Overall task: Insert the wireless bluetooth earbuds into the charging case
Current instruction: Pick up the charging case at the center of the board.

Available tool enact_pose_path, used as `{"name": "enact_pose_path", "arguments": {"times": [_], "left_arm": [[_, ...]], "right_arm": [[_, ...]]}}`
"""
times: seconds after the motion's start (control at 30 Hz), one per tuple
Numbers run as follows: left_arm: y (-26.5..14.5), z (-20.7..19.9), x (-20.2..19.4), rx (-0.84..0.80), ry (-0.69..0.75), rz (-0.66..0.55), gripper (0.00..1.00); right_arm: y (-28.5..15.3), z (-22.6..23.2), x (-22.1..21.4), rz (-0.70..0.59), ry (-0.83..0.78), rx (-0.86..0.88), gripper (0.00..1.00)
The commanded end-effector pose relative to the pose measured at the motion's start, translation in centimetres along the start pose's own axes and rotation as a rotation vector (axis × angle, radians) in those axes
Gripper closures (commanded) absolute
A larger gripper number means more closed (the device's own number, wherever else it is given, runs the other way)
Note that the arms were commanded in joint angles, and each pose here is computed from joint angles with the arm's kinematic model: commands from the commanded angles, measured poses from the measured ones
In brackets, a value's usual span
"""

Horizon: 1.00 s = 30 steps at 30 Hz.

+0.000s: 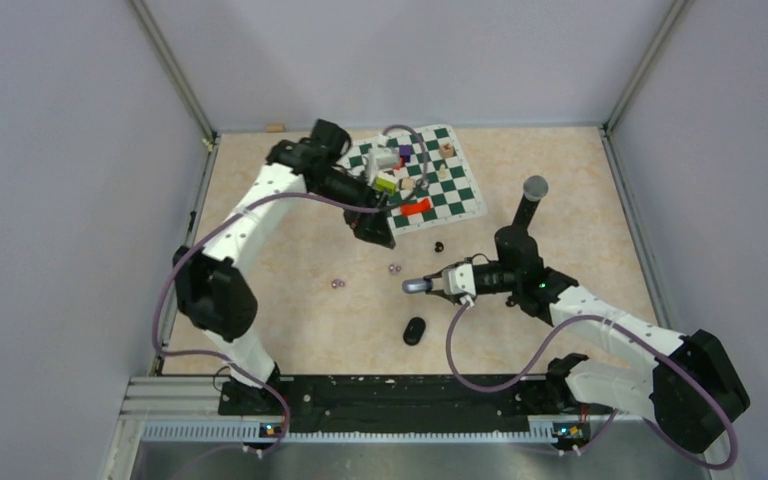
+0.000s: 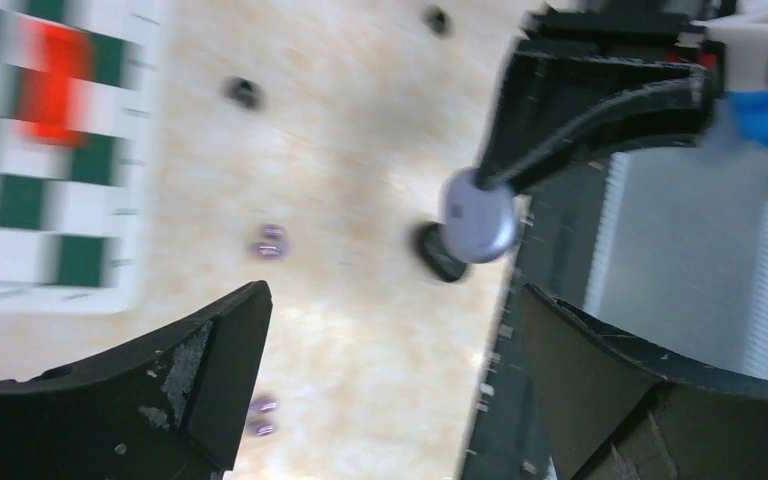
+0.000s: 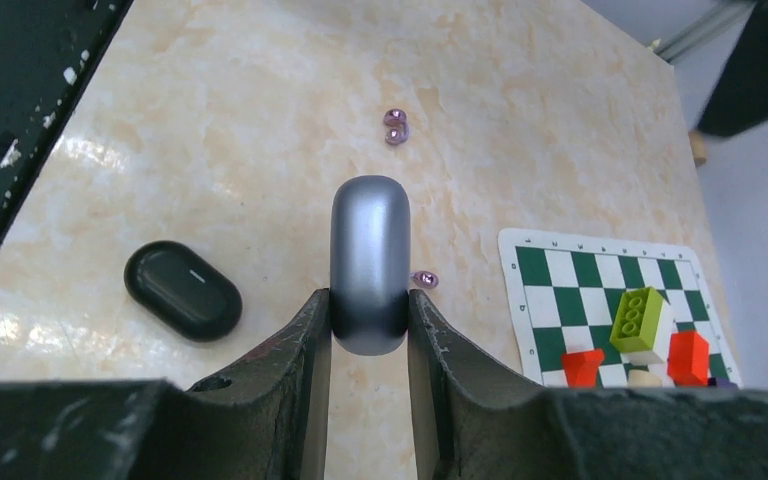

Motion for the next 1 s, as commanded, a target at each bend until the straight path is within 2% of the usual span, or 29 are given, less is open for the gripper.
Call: {"name": "enact_pose_path", "arguments": {"times": [0.0,0.1,0.2,0.27,0.4,0.5,0.7,0.97], "left_arm": [[-6.2,-2.1,3.5,0.302,0.287,-0.195,0.01],[-7.4,-2.2,3.6,0.512,0.448,-0.307,0.01],[-6.8,-2.3,2.1,0.576,0.531,-0.424,0.01],[-5.9,-2.5,1.2,0.502,0.512,-0.449,0.01],[-3.7,-3.9,-1.2,0.247,0.553,-0.513,0.02],[-3.2,-4.9,-1.5,0.144,0.589,-0.565,0.03],[-1.8,-3.7,-0.8,0.036,0.485,-0.503,0.03],[2.1,-3.4,-0.1,-0.052,0.404,-0.464,0.04]], "right_arm": [[-0.7,-2.8,3.3,-0.12,0.072,-0.089,1.0],[-1.4,-3.6,4.3,-0.178,0.186,-0.109,1.0],[-2.8,-4.4,5.3,-0.251,0.274,-0.144,1.0],[-3.9,-4.9,6.0,-0.296,0.317,-0.183,1.0],[-5.4,-5.1,7.3,-0.38,0.394,-0.225,1.0],[-5.8,-5.1,8.0,-0.435,0.43,-0.239,1.0],[-5.4,-5.5,8.3,-0.481,0.511,-0.221,1.0],[-5.6,-4.8,7.9,-0.482,0.486,-0.243,1.0]]}}
Point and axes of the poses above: each gripper's point midway between its finger pads, its own y axis out along the fingers, its own z axis along the line the jaws close on, x = y × z, the point moved 10 cm from there along -y, back along the fingers, and after that the axes turned 5 degrees about y, right-handed, at the moved point
